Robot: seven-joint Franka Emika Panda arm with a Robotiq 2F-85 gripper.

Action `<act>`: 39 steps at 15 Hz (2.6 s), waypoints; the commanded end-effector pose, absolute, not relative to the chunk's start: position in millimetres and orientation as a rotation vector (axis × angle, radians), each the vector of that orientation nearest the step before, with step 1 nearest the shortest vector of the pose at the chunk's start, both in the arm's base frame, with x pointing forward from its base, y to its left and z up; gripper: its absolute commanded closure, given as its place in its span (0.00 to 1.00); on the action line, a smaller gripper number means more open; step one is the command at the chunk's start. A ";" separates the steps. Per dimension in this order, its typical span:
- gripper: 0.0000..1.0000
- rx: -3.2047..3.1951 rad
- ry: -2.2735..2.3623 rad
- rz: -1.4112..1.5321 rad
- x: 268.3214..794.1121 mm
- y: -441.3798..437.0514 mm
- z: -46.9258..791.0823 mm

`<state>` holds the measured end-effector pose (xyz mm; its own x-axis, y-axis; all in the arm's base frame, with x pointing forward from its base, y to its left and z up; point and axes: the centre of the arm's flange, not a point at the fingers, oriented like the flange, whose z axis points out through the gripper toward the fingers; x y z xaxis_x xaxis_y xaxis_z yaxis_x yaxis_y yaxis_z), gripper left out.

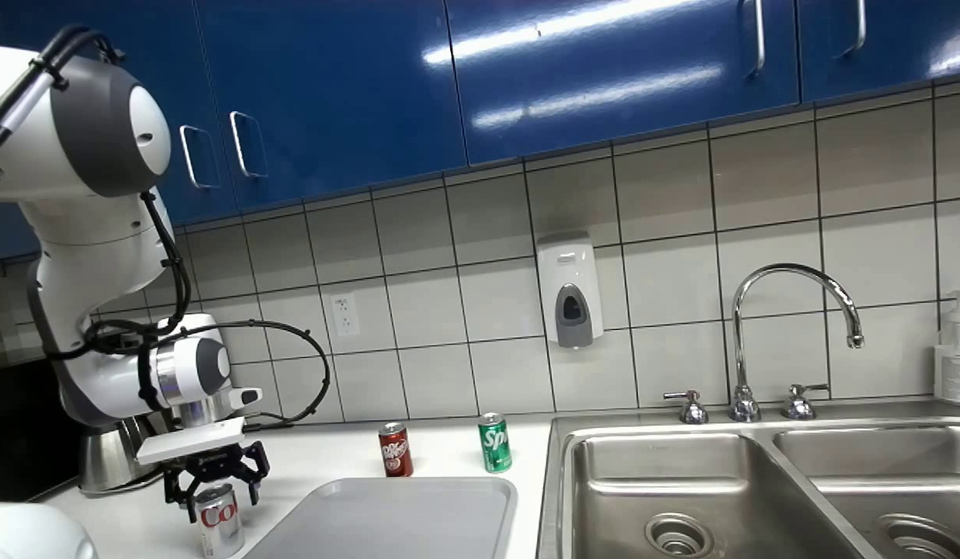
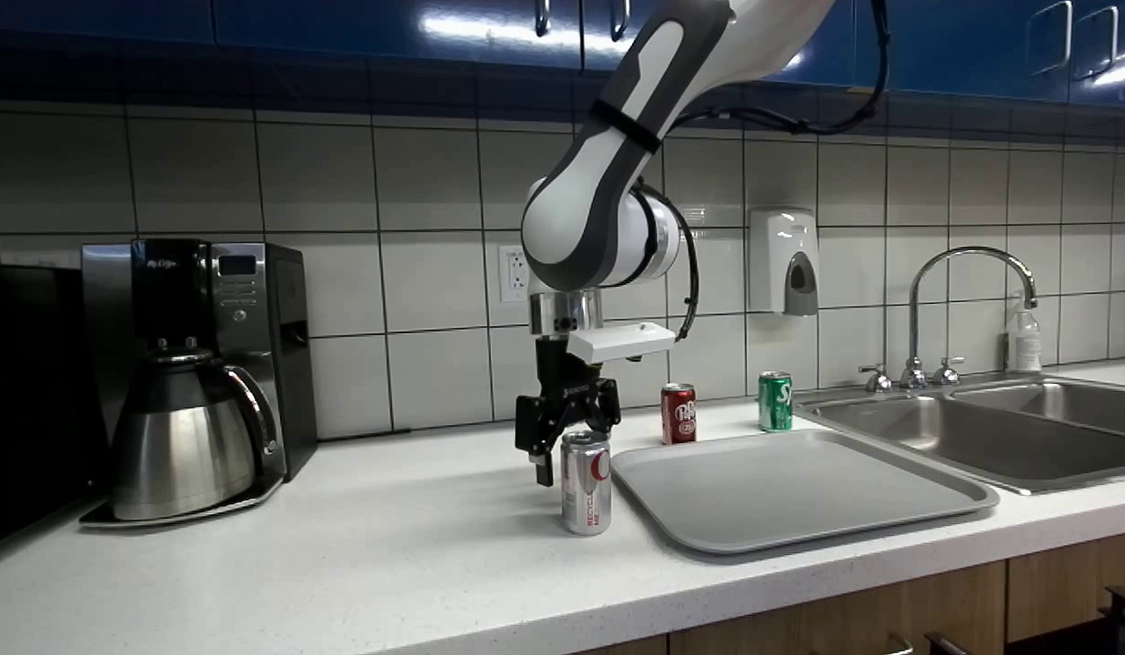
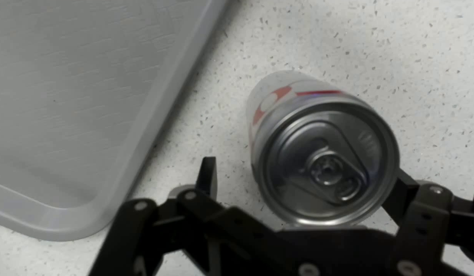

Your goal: Put the cans on the grey tray

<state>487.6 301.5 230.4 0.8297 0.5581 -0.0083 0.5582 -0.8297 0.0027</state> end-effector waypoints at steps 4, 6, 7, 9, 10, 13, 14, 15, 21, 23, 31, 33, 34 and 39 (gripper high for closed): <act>0.00 2.983 0.923 0.012 475.1 304.4 241.5; 0.00 2.981 0.920 0.014 471.7 303.9 243.6; 0.00 2.980 0.919 0.015 470.0 303.2 245.0; 0.00 2.981 0.915 0.017 465.3 301.5 247.8; 0.00 2.981 0.914 0.016 462.6 300.6 248.6; 0.00 2.977 0.913 0.009 455.6 298.1 250.8; 0.00 2.976 0.912 0.006 453.3 297.2 251.2; 0.00 2.975 0.912 0.005 451.6 296.4 251.7; 0.42 2.973 0.919 0.004 446.9 294.9 251.7; 0.58 2.972 0.924 0.007 446.6 295.2 252.5; 0.62 2.952 0.893 0.089 450.7 290.8 281.0; 0.62 2.947 0.880 0.117 450.4 288.4 290.9; 0.62 2.944 0.871 0.128 449.8 286.1 294.5; 0.62 2.949 0.782 0.139 448.5 267.2 300.1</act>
<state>458.4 283.2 287.4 0.8444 0.5329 0.0552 0.5292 -0.8457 0.0690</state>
